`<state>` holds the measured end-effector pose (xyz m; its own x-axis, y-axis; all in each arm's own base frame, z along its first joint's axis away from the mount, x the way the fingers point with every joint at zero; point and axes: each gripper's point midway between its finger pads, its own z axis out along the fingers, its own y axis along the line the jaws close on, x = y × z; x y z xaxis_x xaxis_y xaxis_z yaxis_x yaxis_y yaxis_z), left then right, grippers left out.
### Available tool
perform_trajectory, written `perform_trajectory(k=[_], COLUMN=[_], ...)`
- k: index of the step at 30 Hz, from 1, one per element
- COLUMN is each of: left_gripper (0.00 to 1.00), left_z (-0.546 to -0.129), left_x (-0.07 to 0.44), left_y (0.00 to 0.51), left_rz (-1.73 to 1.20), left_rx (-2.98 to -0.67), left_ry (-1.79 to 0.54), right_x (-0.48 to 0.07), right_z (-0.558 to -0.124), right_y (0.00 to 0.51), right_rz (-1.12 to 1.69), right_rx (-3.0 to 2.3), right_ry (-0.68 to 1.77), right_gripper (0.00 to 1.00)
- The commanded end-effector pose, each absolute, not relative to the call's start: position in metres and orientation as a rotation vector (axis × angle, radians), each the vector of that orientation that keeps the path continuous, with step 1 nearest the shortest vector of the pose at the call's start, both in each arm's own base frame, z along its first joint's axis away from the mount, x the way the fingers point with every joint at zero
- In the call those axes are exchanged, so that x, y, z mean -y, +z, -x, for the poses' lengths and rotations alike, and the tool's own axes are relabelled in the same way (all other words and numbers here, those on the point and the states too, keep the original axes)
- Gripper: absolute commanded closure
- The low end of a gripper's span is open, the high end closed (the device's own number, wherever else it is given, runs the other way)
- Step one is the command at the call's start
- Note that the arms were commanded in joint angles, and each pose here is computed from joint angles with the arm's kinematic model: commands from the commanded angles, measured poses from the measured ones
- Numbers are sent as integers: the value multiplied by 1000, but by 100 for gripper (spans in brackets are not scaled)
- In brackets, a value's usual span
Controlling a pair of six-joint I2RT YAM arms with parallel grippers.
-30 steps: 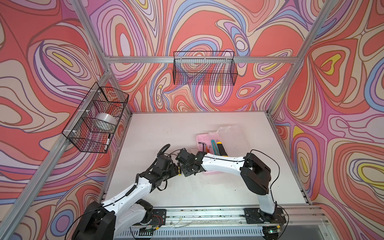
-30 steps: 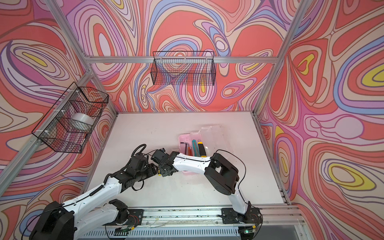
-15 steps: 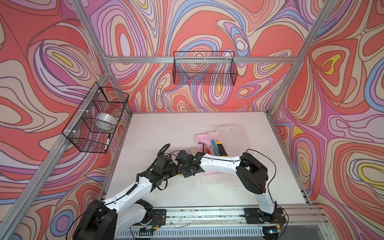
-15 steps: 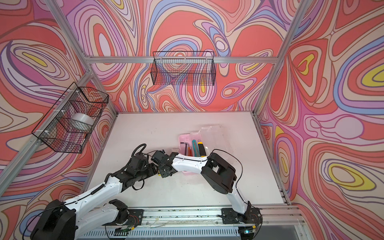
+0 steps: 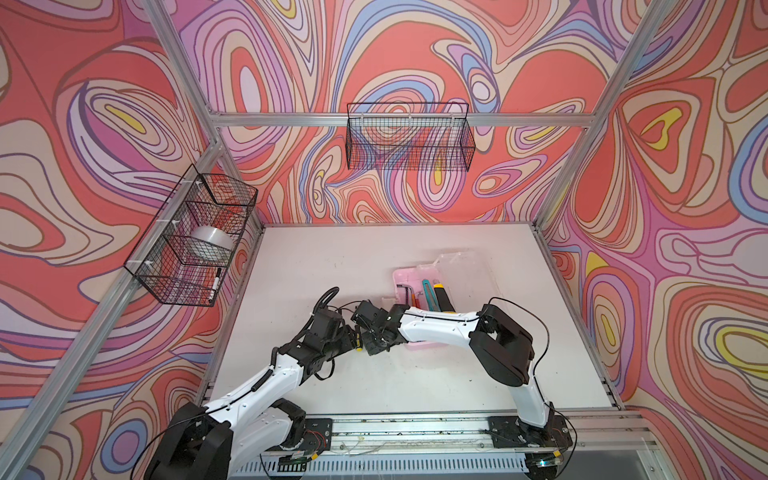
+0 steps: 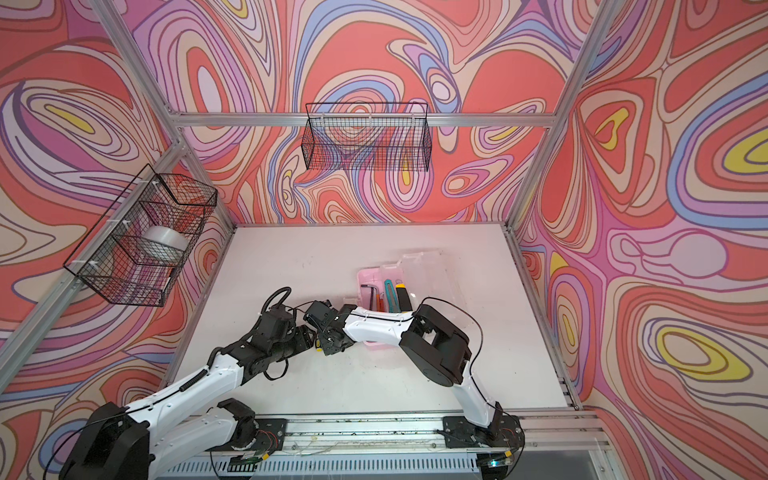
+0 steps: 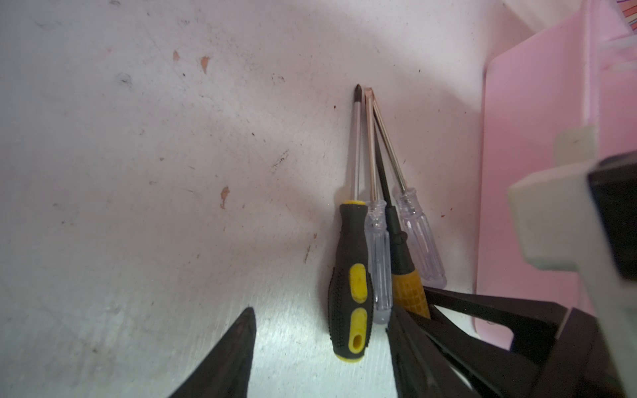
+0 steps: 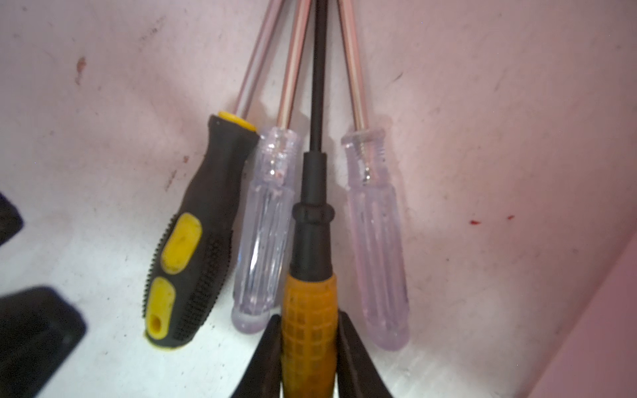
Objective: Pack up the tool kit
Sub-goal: 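Lower the right gripper over the screwdrivers and close on the yellow-handled one, then lift the yellow-handled screwdriver with the right gripper and carry it over the box, then lower the yellow-handled screwdriver into the box and open the right gripper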
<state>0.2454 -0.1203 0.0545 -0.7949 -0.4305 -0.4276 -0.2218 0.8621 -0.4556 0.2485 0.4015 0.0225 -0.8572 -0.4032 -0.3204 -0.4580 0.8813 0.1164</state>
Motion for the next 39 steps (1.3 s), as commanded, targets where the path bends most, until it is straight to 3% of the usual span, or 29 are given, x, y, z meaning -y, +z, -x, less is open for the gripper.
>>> perform_trajectory(k=[1,8,10,17,26,31,39], left_gripper=[38,38,38,38,39,39,39], left_z=[-251,-255,-256,-261,-274,-274,-274], left_x=[120,122,122,124,135,139,138], left_y=[59,65,67,68,67,60,60], left_rz=[481,485,485,481,454,444,441], left_rx=[-2485,-2464,-2461,-2466,-2478,-2501,-2502], left_ry=[-525,-541,-545,-533,-557,-565,-560], right_x=[-399,-392,-389,-361,-227,-175,-150], right_z=[-251,-255,-257,-272,-313,-317,-320], right_y=[29,61,71,118,198,195,172], right_rz=[626,589,584,526,235,177,157], right_rx=[-2763,-2710,-2692,-2593,-2482,-2503,-2558], right_ry=[274,279,269,204,54,-11,-54], right_gripper=[76,86,100,100,100,100,100])
